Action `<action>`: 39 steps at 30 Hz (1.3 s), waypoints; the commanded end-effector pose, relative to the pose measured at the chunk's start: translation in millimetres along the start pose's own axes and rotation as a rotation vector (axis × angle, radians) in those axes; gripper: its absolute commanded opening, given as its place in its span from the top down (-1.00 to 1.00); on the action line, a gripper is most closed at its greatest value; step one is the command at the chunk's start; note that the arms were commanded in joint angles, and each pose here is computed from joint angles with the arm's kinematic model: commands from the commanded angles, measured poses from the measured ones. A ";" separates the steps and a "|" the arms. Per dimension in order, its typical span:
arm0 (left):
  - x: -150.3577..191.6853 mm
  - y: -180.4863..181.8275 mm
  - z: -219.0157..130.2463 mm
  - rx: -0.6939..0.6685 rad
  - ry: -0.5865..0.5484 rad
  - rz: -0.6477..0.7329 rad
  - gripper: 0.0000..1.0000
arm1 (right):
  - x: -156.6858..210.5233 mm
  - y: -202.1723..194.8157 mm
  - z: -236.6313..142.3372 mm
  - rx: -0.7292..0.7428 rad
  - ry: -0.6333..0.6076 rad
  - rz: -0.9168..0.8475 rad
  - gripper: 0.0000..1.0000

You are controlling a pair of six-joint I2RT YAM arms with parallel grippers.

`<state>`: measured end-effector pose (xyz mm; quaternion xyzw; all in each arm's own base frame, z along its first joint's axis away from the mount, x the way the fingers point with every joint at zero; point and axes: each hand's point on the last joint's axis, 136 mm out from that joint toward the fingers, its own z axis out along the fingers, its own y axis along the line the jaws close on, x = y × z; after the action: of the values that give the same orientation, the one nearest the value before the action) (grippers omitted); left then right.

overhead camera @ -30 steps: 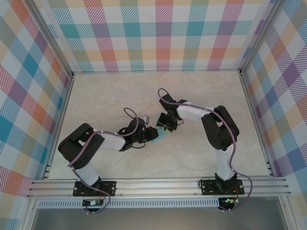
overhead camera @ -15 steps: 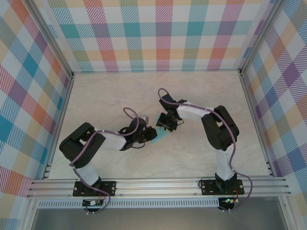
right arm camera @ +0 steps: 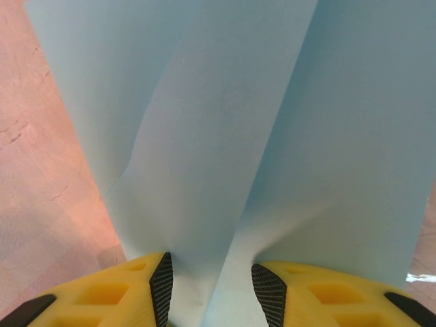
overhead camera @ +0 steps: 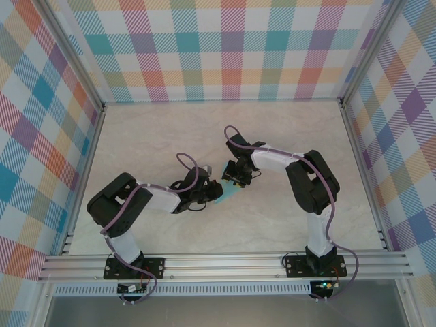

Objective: Fold a paper plane with a square sheet of paper (pick it up from the middle)
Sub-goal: Fourth fold the wing at the center of the table.

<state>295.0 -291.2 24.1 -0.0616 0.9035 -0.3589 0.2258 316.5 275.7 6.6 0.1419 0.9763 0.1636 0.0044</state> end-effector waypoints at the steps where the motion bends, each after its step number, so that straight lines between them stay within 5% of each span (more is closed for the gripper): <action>1: 3.3 5.3 2.9 -0.014 0.020 -0.011 0.76 | 14.1 -115.2 46.3 0.410 0.040 0.065 0.13; 21: -19.3 -15.9 -21.9 0.040 -0.091 -0.016 0.65 | 16.2 -123.4 53.6 0.466 0.050 0.024 0.14; 39: 6.9 -16.2 -11.3 0.060 0.050 -0.029 0.65 | 15.1 -124.4 55.6 0.483 0.052 0.041 0.15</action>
<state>290.7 -298.0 47.1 -0.0572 0.8887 -0.3949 0.2258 315.8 274.8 2.4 0.1388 0.9802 0.1410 -0.0041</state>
